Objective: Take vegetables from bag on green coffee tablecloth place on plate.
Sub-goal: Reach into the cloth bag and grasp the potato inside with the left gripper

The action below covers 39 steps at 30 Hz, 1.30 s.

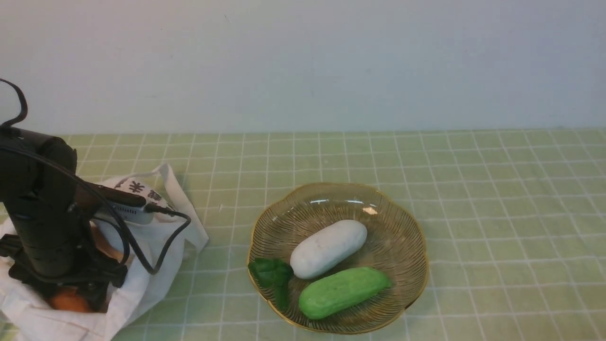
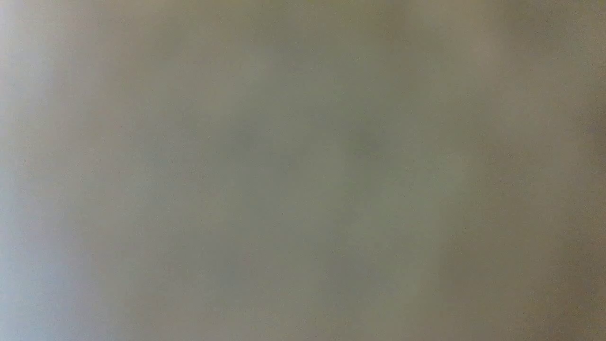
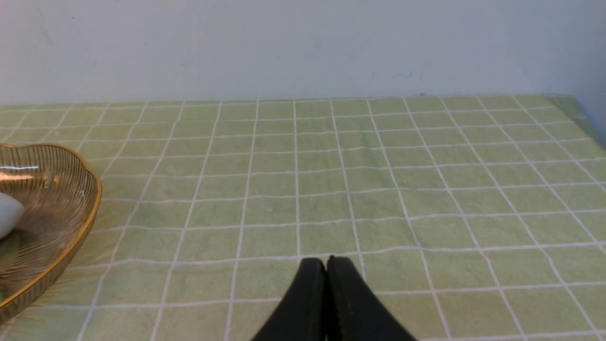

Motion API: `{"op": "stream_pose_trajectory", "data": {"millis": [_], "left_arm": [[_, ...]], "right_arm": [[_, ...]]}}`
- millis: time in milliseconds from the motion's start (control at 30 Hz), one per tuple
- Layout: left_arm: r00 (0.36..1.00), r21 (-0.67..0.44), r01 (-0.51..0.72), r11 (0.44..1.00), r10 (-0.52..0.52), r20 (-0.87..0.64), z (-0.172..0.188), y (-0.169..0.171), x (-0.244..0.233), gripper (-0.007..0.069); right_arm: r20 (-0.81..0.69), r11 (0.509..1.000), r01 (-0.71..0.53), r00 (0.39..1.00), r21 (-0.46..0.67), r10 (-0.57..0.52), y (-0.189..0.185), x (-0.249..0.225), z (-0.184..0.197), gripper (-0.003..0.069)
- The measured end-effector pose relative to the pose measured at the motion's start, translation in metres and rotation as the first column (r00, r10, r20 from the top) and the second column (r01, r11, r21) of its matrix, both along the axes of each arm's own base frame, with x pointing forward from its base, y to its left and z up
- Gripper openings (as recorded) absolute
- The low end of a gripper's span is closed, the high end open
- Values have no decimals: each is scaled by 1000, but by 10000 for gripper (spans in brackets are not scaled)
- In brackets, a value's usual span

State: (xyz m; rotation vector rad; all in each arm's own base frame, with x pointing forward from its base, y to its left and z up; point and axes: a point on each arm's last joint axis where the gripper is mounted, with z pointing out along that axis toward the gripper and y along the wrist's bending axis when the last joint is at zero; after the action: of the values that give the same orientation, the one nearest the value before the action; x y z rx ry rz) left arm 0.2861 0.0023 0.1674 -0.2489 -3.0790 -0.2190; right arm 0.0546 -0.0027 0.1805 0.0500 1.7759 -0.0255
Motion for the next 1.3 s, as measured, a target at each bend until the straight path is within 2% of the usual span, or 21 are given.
{"op": "stream_pose_trajectory", "data": {"millis": [233,300,367,400,433,500,633,833,967,1067,1167,1200,1300], "left_arm": [[1000,6,-8,1000,8,0,7,0,2,477],[1000,5,-13,1000,13,6,13,0,1,441],[999,0,-25,1000,25,47,35,0,0,194],[997,-6,-28,1000,28,69,45,0,0,158],[993,-17,-33,999,35,114,57,-1,0,80],[979,-44,-41,998,49,199,84,-3,-5,18],[956,-65,-28,997,46,291,114,-7,-19,-5],[972,-61,-41,997,54,227,120,-7,-32,-5],[989,-50,-51,997,57,134,104,-7,-26,22],[995,-49,-56,997,60,84,90,-8,-19,92],[997,-52,-68,996,70,40,77,-9,-12,235],[997,-52,-68,996,70,37,76,-9,-11,244],[997,-45,-82,996,82,-12,60,-9,-4,419]], "right_arm": [[0,1000,0,1000,0,0,0,0,0,-16],[0,1000,0,1000,0,0,0,0,0,-16],[0,1000,0,1000,0,0,0,0,0,-16],[0,1000,0,1000,0,0,0,0,0,-16],[0,1000,0,1000,0,0,0,0,0,-16],[0,1000,0,1000,0,0,0,0,0,-16],[0,1000,0,1000,0,0,0,0,0,-16],[0,1000,0,1000,0,0,0,0,0,-16],[0,1000,0,1000,0,0,0,0,0,-16],[0,1000,0,1000,0,0,0,0,0,-16],[0,1000,0,1000,0,0,0,0,0,-16],[0,1000,0,1000,0,0,0,0,0,-16],[0,1000,0,1000,0,0,0,0,0,-16]]}}
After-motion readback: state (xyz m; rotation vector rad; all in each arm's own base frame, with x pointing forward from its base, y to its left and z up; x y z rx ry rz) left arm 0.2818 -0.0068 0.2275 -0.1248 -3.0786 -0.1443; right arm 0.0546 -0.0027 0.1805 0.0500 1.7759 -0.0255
